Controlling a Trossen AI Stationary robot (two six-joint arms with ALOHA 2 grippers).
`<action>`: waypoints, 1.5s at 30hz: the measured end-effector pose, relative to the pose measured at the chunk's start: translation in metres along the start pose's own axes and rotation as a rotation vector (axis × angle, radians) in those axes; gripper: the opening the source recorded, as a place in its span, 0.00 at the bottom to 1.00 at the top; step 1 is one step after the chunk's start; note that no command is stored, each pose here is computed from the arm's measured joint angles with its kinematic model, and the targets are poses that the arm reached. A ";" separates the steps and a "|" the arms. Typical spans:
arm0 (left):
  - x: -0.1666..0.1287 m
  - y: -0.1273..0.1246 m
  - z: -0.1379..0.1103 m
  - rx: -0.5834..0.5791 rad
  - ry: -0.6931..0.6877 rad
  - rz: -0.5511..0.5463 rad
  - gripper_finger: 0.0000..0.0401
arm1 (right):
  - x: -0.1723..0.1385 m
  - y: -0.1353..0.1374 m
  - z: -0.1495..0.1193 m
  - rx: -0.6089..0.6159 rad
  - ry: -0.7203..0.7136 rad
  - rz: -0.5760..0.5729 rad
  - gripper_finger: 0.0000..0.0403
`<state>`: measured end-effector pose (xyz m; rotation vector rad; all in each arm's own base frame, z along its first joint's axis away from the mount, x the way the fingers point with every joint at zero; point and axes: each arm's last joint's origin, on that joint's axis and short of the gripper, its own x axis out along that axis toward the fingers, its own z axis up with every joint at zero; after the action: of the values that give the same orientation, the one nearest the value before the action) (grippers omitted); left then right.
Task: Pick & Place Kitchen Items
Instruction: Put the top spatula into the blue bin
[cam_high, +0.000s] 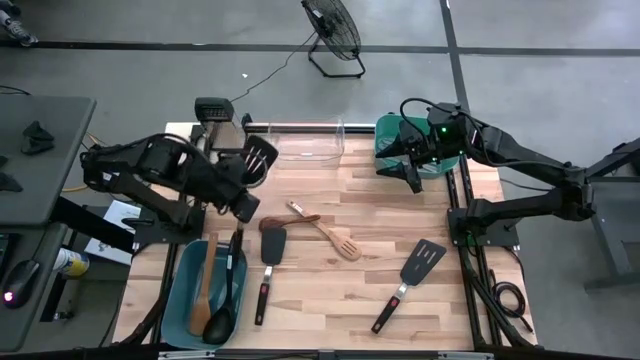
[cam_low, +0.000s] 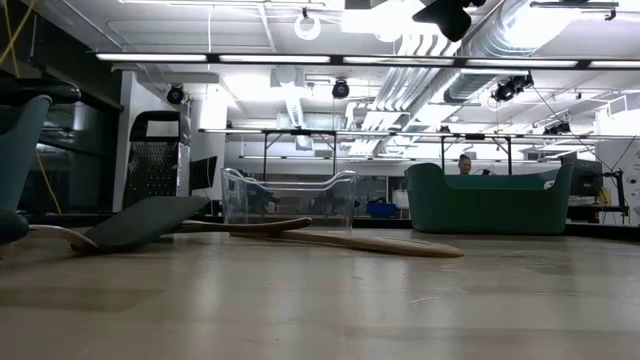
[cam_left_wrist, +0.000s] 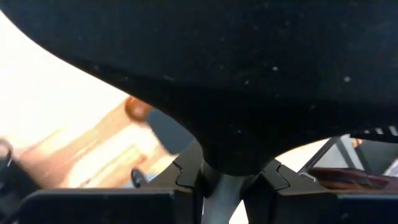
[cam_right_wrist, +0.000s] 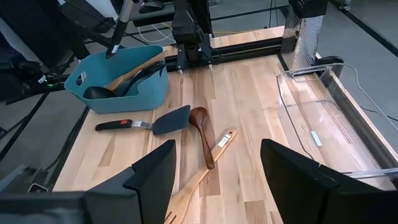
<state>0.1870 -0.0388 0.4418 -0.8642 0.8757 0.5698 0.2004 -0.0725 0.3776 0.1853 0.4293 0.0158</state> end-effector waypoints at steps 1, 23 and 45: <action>-0.001 0.000 -0.003 -0.007 0.007 0.011 0.17 | 0.001 0.000 0.000 0.001 0.002 0.000 0.56; 0.036 0.001 -0.065 -0.077 0.192 0.187 0.17 | 0.007 -0.003 -0.001 0.015 0.024 0.000 0.56; 0.063 0.018 -0.122 -0.214 0.271 0.386 0.17 | 0.007 -0.003 -0.002 0.016 0.025 0.000 0.56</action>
<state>0.1559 -0.1253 0.3387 -0.9877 1.2585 0.9081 0.2059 -0.0748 0.3727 0.2015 0.4547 0.0148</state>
